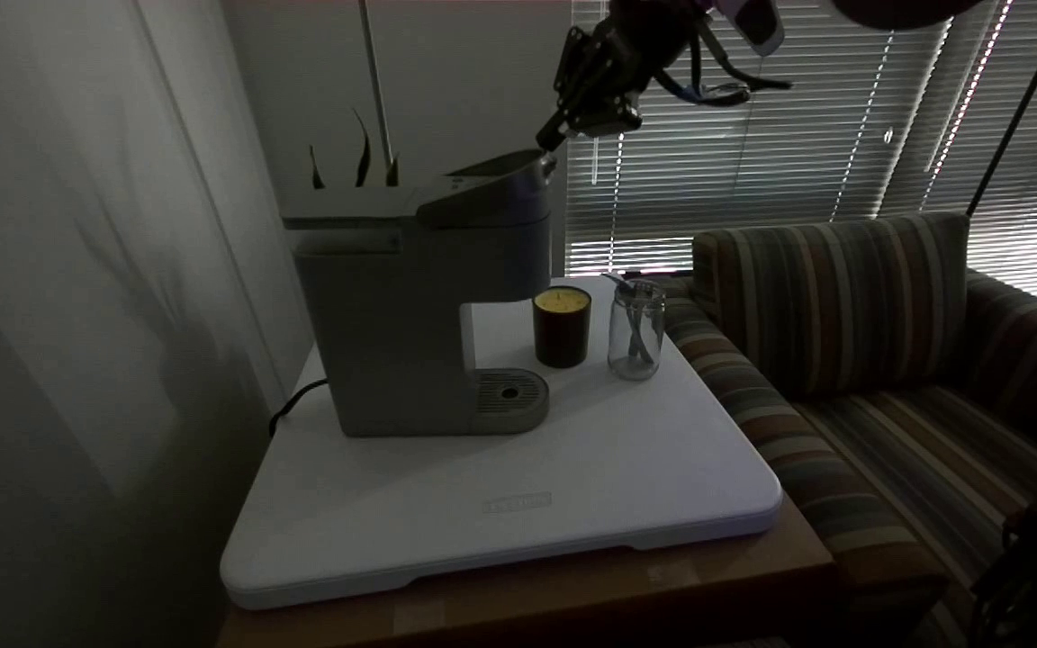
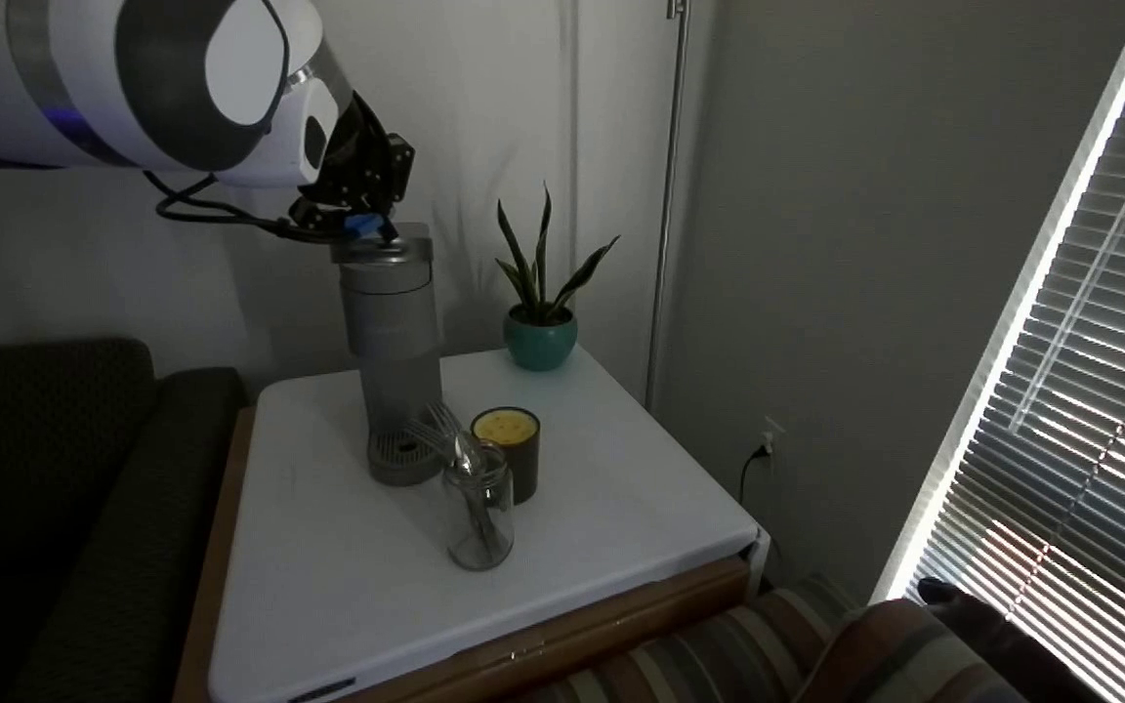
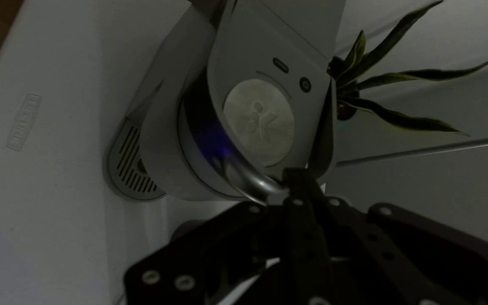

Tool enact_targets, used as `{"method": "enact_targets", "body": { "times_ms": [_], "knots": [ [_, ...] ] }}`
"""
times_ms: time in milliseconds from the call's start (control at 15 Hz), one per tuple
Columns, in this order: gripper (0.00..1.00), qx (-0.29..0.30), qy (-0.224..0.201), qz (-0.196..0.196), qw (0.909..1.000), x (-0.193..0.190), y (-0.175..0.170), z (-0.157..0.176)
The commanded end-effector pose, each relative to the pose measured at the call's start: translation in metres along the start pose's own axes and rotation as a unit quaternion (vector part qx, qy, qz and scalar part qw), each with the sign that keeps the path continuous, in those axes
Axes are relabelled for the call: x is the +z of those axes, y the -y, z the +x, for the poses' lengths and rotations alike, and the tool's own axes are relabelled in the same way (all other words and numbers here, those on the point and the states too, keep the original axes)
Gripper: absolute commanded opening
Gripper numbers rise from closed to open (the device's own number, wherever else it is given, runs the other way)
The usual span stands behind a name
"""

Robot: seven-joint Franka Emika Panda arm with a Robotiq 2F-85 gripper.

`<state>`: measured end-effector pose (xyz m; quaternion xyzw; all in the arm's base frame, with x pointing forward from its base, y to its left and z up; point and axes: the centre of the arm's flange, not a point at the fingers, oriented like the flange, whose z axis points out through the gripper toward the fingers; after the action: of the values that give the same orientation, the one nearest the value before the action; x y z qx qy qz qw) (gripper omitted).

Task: Close the coffeemaker then open it

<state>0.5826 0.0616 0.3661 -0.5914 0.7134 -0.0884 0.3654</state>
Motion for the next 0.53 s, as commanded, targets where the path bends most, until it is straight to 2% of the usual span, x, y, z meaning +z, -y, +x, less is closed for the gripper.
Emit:
{"method": "enact_targets", "body": {
  "times_ms": [0, 467],
  "knots": [
    [0.00, -0.002, -0.030, -0.039, 0.9988, -0.0002, -0.0220, 0.0071],
    [0.00, -0.032, -0.077, -0.087, 0.9928, 0.0064, -0.0295, 0.0043]
  ]
}}
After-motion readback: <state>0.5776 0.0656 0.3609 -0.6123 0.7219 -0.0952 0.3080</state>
